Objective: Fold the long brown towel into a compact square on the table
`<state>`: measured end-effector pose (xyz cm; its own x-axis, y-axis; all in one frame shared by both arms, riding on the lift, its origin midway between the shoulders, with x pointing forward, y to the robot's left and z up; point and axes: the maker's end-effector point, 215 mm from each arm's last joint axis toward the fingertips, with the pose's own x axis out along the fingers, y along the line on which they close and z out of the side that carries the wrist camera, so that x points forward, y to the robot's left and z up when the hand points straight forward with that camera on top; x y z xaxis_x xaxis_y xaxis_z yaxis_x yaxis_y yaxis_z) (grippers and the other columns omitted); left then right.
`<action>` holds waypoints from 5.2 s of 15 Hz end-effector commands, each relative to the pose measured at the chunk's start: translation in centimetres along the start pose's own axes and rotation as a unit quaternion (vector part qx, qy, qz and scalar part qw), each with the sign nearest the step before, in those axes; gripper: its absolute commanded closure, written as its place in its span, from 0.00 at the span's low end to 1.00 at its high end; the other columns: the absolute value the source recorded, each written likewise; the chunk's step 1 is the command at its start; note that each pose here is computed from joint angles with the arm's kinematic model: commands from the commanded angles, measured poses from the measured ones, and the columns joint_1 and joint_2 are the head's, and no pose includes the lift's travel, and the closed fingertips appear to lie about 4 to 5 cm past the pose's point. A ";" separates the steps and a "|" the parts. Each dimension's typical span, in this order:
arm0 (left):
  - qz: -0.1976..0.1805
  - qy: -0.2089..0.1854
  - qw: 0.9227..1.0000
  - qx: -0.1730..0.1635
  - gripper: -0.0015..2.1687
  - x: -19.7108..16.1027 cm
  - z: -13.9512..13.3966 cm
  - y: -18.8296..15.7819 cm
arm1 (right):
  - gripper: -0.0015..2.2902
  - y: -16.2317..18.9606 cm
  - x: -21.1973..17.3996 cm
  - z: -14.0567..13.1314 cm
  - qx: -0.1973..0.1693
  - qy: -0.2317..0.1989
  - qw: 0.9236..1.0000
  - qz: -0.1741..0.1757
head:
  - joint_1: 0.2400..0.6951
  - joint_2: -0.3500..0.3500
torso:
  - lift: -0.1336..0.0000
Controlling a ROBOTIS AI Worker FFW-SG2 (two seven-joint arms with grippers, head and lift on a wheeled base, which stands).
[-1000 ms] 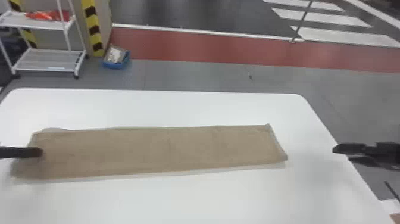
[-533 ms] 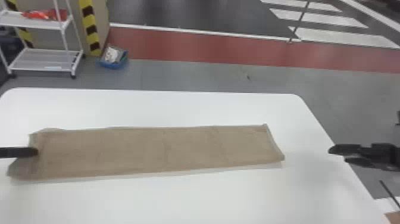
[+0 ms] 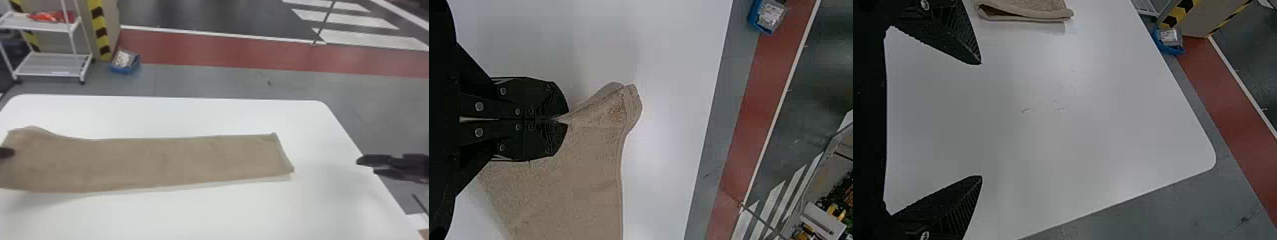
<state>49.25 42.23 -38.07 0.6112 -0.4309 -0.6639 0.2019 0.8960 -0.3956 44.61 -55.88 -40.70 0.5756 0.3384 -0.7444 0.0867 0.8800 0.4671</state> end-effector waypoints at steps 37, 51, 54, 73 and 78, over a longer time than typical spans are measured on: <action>-0.102 0.050 0.972 0.204 0.02 14.6 -1.0 -40.3 | 0.03 4.8 -3.1 -0.8 0.021 -0.045 0.997 0.063 | 1.00 0.00 | 0.07; -0.017 -0.013 1.000 -0.017 0.02 3.9 -3.1 -15.8 | 0.02 41.8 11.7 -1.2 -0.141 -0.018 0.970 0.196 | 1.00 0.43 | 0.07; -0.010 -0.015 0.999 -0.035 0.02 2.2 -4.1 -13.3 | 0.02 43.2 13.2 -0.9 -0.167 -0.007 0.971 0.170 | 1.00 0.67 | 0.07; -0.026 0.006 0.997 -0.076 0.02 0.3 -6.3 -9.4 | 0.02 42.8 19.8 -10.0 -0.129 0.129 0.966 0.181 | 1.00 0.89 | 0.07; -0.025 0.009 0.996 -0.080 0.02 0.1 -6.5 -8.8 | 0.03 42.9 20.5 -10.3 -0.112 0.150 0.964 0.191 | 1.00 0.92 | 0.07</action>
<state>42.66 33.59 -38.70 0.5920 -0.4762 -0.6502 0.1091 0.8467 -0.5208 51.96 -7.84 -40.18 0.2870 0.6968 -0.6573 -0.3008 0.7171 0.6288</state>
